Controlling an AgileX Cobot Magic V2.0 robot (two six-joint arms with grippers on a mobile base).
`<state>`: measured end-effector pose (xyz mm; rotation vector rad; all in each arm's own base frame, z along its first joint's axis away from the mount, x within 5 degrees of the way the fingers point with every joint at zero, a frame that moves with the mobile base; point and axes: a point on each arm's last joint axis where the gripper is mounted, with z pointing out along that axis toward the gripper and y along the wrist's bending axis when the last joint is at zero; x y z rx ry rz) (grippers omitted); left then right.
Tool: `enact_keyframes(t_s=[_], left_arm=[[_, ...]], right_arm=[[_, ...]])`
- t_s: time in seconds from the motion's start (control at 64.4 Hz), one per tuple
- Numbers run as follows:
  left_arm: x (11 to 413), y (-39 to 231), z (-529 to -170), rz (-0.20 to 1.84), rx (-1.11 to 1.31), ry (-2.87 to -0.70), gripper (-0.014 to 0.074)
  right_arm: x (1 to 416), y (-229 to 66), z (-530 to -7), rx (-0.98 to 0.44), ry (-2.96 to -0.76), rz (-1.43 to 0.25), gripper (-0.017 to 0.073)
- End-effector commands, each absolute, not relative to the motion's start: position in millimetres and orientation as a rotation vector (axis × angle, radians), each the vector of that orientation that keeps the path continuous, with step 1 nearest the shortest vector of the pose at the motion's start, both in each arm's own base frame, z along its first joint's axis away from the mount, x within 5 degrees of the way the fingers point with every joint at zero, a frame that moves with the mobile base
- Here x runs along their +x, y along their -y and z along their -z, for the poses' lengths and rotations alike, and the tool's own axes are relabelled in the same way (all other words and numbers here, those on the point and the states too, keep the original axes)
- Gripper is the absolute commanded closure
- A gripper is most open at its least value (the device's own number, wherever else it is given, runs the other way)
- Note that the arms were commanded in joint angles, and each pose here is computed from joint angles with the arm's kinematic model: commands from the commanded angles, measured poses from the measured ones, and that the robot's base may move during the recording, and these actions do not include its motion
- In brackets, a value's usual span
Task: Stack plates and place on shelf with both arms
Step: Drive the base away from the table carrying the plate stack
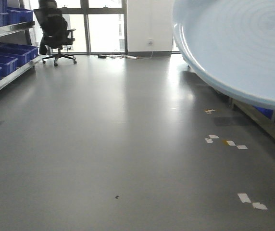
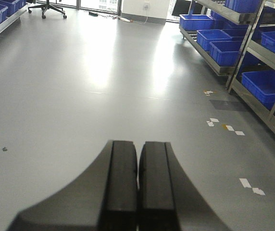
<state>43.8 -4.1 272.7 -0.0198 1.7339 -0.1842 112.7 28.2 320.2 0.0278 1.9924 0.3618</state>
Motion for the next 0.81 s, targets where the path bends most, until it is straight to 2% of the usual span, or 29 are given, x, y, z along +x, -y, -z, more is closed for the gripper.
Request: enact_keyframes(t_s=[0.0,0.792], left_arm=[[44.2,4.5,-288.2,0.205,-0.025,-1.633,0.0507],[44.2,4.5,-288.2,0.205,-0.025,-1.633,0.0507]], right_arm=[[114.4,-27.0,-338.2,0.035,-1.866,-0.368,0.0537],[114.4,-27.0,-338.1,0.035,-1.868,-0.368,0.0537]])
